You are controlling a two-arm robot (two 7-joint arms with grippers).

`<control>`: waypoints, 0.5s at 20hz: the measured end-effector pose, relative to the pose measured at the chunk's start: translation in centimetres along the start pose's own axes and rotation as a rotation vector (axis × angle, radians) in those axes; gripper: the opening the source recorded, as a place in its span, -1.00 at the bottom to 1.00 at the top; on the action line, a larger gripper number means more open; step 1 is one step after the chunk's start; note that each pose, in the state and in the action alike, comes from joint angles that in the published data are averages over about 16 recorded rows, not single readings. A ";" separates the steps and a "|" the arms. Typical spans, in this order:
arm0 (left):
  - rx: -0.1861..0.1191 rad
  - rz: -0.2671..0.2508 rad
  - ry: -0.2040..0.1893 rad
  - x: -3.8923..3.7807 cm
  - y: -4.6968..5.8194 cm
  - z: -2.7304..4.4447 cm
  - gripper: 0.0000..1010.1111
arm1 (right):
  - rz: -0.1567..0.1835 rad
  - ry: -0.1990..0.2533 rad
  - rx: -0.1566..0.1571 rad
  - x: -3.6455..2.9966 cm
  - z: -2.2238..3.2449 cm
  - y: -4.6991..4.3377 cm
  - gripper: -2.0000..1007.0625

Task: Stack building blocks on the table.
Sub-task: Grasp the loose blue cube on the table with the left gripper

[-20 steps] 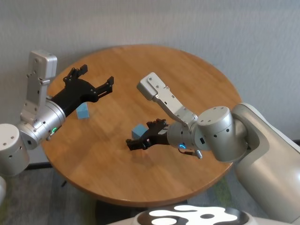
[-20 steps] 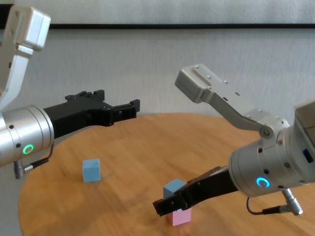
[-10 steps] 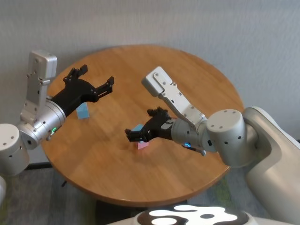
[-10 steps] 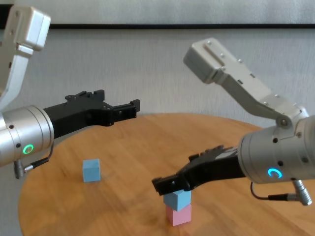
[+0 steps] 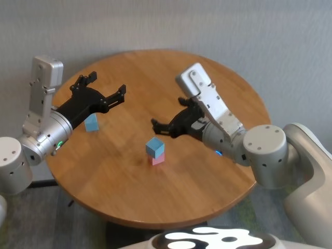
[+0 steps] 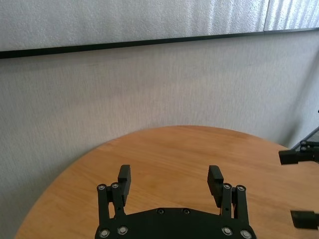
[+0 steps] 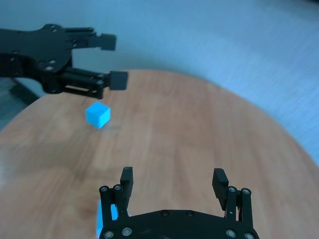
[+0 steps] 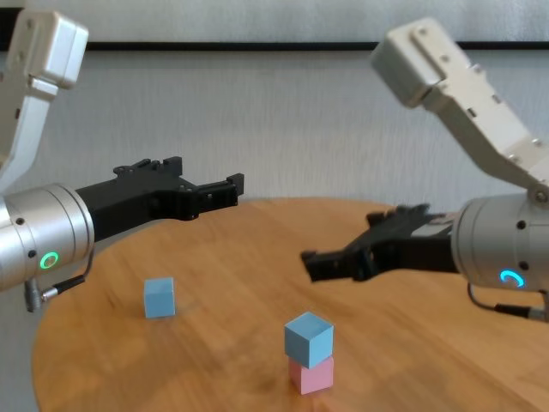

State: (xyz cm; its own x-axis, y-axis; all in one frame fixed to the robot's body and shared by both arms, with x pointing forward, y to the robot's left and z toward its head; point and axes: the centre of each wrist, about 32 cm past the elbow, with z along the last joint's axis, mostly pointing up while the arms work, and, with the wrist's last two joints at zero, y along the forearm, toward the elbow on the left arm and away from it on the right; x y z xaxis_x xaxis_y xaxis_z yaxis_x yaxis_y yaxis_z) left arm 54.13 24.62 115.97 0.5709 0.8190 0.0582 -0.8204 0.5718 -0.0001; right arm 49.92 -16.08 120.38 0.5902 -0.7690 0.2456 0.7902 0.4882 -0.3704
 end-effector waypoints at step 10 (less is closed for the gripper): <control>0.000 0.000 0.000 0.00 0.0 0.00 0.98 | -0.184 -0.053 0.155 0.47 -0.73 -0.60 1.00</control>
State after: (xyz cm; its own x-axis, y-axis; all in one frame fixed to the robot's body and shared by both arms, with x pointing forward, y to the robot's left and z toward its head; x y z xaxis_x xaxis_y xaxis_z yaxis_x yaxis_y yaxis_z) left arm 54.13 24.62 115.97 0.5709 0.8190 0.0582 -0.8204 0.5718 -0.0001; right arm 49.61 -17.03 120.06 0.4388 -0.8301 0.3441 0.8985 0.4027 -0.1744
